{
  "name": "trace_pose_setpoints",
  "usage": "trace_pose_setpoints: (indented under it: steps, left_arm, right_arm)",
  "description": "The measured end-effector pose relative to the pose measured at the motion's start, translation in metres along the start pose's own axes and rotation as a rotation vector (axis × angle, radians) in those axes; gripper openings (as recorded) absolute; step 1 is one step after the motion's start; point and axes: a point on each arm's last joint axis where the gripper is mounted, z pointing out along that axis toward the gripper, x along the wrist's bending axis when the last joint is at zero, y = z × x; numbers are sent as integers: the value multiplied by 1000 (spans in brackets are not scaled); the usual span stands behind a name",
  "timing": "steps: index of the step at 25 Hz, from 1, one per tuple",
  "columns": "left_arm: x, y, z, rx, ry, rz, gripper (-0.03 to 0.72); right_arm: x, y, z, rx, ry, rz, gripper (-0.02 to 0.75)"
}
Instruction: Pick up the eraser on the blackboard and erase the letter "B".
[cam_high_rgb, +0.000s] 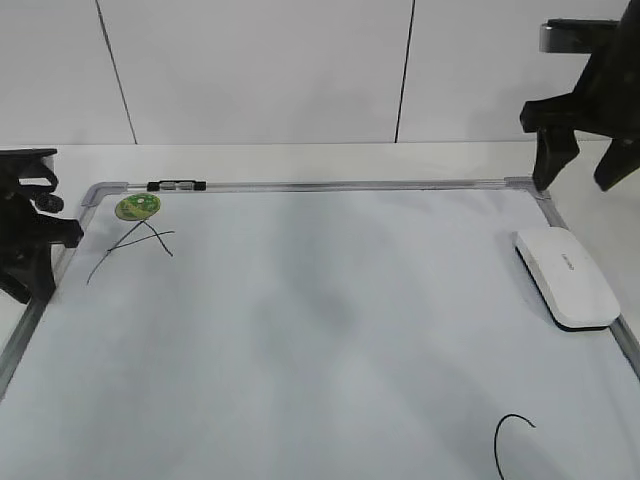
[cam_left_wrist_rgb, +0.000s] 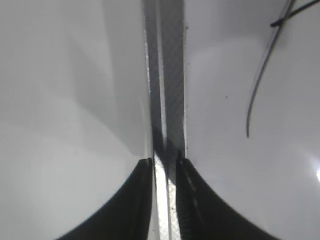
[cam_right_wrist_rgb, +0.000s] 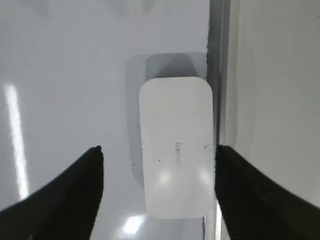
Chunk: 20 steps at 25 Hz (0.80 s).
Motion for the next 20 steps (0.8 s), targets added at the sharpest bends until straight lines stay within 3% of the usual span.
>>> trace_pose_setpoints:
  steps: [4, 7, 13, 20]
  left_arm:
    - [0, -1, 0, 12, 0, 5, 340]
    - [0, -1, 0, 16, 0, 5, 404]
    - [0, -12, -35, -6, 23, 29, 420]
    - [1, -42, -103, -88, 84, 61, 410]
  right_arm:
    - [1, -2, -6, -9, 16, 6, 533]
    - [2, -3, -12, -23, 29, 10, 533]
    - [2, -23, -55, -112, 60, 16, 533]
    - [-4, -88, -105, -197, 66, -6, 533]
